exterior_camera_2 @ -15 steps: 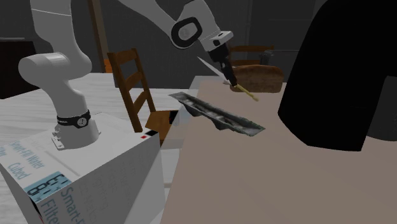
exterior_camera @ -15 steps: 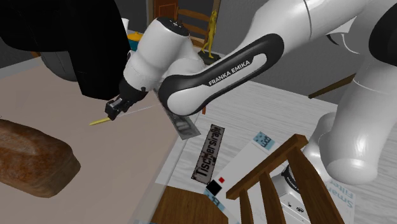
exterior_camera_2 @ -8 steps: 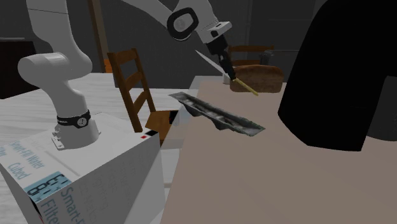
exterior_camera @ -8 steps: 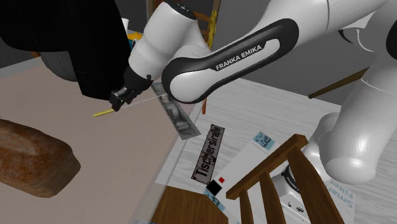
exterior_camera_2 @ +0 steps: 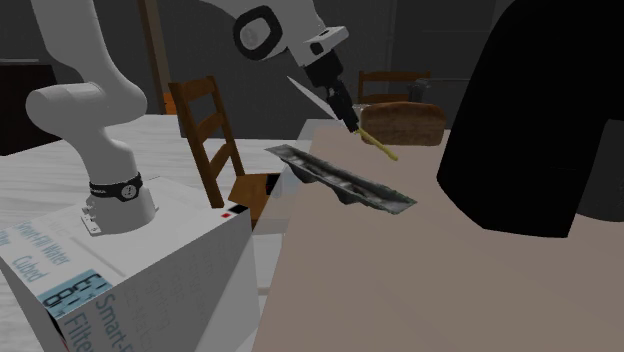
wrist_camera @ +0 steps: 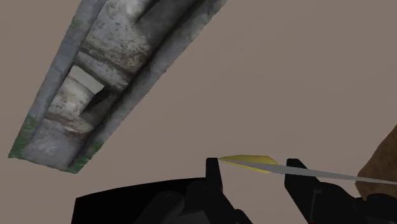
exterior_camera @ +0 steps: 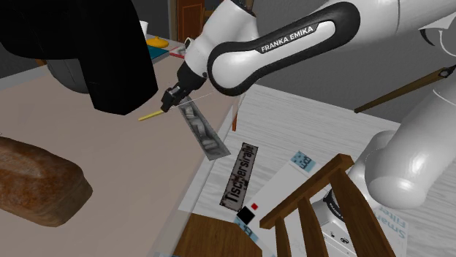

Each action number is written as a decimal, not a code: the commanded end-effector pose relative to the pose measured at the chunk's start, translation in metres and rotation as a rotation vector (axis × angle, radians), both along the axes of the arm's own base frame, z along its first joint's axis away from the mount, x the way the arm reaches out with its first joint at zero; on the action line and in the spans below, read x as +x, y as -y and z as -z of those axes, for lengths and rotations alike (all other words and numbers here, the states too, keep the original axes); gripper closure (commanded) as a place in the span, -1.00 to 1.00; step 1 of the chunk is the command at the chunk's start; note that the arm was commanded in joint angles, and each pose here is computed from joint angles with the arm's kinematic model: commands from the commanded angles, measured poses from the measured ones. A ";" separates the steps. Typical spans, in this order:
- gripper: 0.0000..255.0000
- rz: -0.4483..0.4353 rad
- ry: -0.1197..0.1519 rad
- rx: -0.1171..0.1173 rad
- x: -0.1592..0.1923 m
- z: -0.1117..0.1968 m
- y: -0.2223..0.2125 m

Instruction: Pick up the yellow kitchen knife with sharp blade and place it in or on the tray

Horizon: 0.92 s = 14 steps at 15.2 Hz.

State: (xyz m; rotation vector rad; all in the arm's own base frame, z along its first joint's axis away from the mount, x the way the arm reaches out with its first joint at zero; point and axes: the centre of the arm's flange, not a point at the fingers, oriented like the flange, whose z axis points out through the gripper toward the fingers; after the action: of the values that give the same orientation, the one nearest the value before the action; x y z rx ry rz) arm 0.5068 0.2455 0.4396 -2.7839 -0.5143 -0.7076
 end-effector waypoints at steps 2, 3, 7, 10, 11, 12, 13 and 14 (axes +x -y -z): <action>1.00 -0.003 0.000 0.001 0.001 -0.004 0.039; 1.00 -0.003 0.000 0.001 0.002 -0.005 0.052; 1.00 -0.003 0.000 0.001 0.004 -0.001 0.085; 1.00 -0.003 0.000 0.001 0.004 0.014 0.085; 1.00 -0.003 0.000 0.001 0.004 0.020 0.085; 1.00 -0.003 0.000 0.001 0.004 0.025 0.085; 1.00 -0.003 0.000 0.001 0.004 0.030 0.085; 1.00 -0.003 0.000 0.001 0.004 0.036 0.085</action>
State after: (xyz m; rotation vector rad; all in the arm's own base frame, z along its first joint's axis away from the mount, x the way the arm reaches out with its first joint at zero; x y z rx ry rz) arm 0.5118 0.1598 0.4087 -2.7821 -0.5176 -0.7068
